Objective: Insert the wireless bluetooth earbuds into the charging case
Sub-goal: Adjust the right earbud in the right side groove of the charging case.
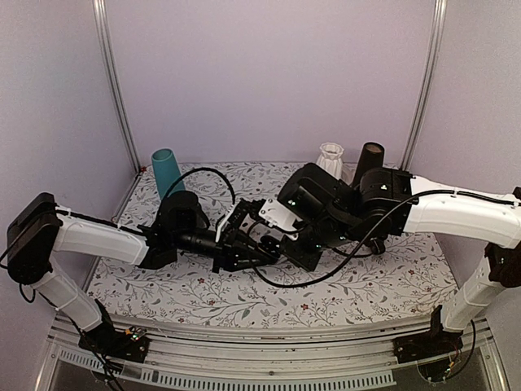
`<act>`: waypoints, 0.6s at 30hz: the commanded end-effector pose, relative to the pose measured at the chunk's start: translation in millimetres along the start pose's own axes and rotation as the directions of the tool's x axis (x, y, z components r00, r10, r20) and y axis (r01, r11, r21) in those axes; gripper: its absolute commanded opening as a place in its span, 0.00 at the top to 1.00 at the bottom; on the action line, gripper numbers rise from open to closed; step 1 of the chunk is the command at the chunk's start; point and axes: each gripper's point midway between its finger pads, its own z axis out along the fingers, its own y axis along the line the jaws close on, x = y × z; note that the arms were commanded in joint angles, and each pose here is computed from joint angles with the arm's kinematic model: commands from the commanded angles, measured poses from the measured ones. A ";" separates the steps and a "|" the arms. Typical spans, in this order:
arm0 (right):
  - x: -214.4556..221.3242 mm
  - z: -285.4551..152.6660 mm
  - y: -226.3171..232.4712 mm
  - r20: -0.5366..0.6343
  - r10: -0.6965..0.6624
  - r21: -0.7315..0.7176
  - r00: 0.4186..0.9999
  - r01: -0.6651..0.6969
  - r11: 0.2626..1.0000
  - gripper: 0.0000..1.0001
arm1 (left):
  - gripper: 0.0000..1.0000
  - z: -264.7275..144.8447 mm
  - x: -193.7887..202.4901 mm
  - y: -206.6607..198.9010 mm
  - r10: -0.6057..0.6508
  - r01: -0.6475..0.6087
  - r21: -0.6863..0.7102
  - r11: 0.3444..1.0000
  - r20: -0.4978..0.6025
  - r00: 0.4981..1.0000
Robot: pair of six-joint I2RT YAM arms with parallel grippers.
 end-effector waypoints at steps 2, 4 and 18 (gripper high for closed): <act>-16.5 0.0 9.9 0.041 -0.015 -0.022 0.999 0.016 1.000 0.96 | 1.00 2.7 -9.2 -4.7 0.039 -0.039 0.021 0.999 0.019 0.999; -17.2 1.5 12.9 0.039 -0.020 -0.027 0.999 0.021 0.999 0.96 | 1.00 3.0 -9.8 -4.0 0.038 -0.038 0.021 0.999 0.021 0.999; 0.3 5.2 12.8 -0.028 -0.045 -0.021 0.999 0.044 0.999 0.96 | 1.00 -0.6 -14.5 -11.4 0.066 -0.068 0.033 0.997 0.040 0.997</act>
